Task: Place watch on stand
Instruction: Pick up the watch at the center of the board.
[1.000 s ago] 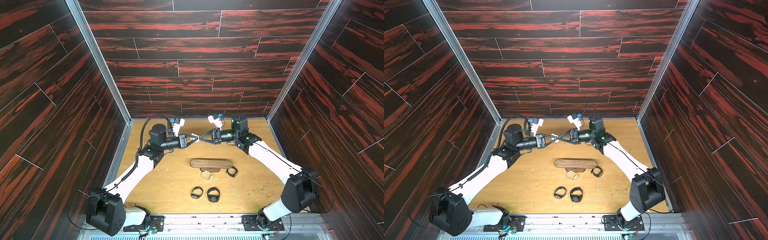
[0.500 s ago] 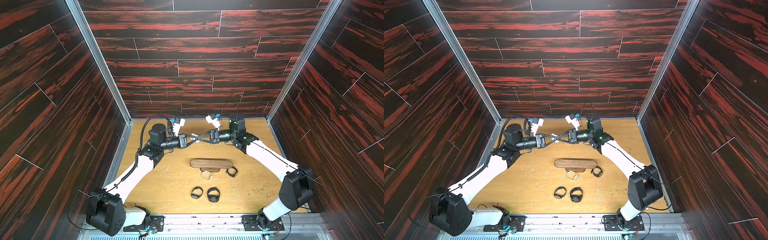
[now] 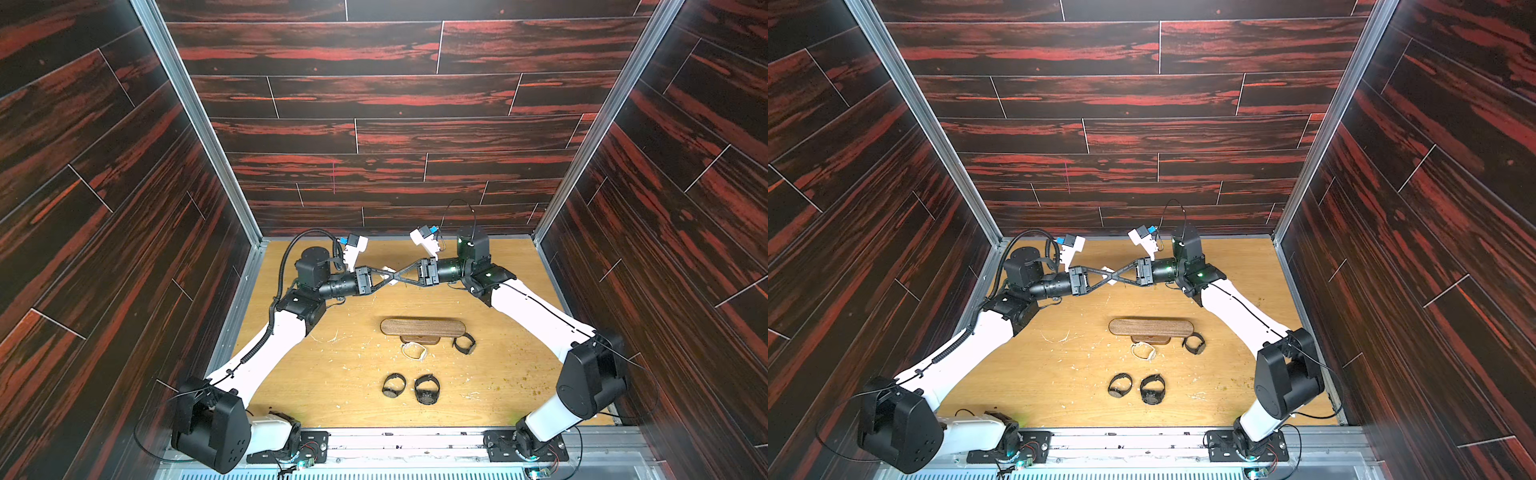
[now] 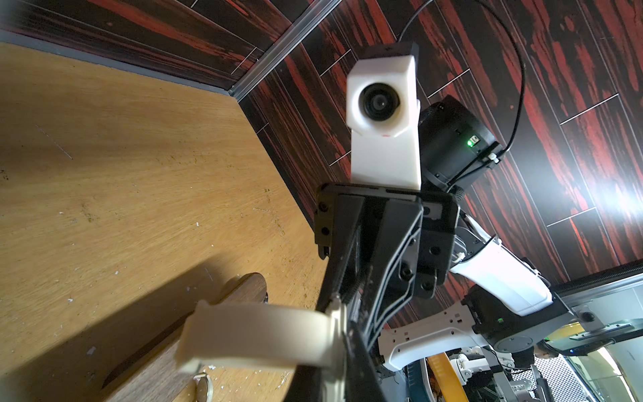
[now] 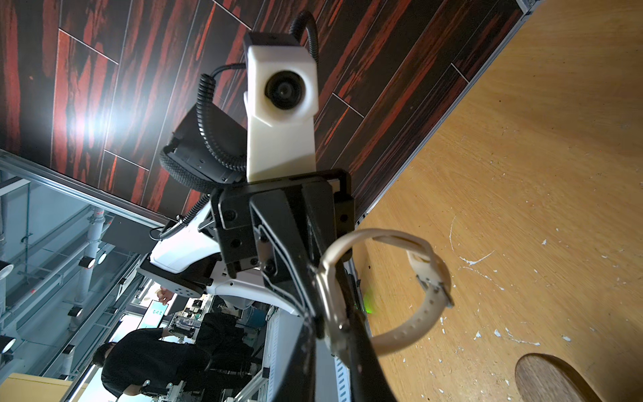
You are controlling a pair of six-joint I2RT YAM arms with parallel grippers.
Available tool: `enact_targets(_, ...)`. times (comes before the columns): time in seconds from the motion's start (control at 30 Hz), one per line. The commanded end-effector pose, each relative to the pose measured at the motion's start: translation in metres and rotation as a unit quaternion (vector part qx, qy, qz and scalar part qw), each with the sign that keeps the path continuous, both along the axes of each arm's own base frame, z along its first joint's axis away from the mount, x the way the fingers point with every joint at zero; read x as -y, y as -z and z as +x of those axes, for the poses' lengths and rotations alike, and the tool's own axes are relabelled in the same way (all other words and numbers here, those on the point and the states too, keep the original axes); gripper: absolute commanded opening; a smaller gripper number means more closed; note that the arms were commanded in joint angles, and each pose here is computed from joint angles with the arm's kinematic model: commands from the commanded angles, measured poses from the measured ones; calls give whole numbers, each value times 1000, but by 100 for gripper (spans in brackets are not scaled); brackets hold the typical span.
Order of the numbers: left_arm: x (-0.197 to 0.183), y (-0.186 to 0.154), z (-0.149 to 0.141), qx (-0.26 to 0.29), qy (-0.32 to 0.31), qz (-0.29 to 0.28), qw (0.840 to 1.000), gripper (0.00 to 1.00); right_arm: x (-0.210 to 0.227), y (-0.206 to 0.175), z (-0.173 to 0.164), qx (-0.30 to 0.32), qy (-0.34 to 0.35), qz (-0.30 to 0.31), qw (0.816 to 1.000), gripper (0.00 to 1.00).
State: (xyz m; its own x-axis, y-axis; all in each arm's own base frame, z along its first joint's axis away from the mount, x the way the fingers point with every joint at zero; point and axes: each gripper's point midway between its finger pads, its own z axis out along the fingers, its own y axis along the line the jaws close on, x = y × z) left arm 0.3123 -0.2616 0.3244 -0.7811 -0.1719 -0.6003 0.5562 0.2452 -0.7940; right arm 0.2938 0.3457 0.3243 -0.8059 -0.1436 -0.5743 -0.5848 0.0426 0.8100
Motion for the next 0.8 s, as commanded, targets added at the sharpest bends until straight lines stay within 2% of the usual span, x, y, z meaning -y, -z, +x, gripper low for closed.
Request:
enact_targets(0.0, 1, -36, -8, 65, 5, -14, 998, 10, -5, 1, -3, -7, 8, -9, 1000, 0)
enact_targets(0.1, 0, -39, -9, 69, 3, -15, 998, 11, -4, 1, -3, -7, 11, -9, 1000, 0)
enact_targets(0.3, -4, -42, -10, 75, -13, -11, 997, 28, -2, -2, -6, -12, 13, -1, 1000, 0)
enact_targets(0.47, -10, -46, -10, 83, -34, -6, 996, 33, -1, -5, -7, -16, 15, 7, 1000, 0)
enact_targets(0.6, -10, -49, -9, 85, -41, -13, 995, 32, -1, -6, -8, -21, 15, 16, 1000, 0)
enact_targets(0.7, -9, -50, -7, 82, -38, -22, 996, 22, -1, -6, -9, -24, 16, 20, 999, 0)
enact_targets(0.77, -8, -50, -6, 81, -38, -24, 996, 11, 0, -6, -9, -26, 18, 22, 999, 0)
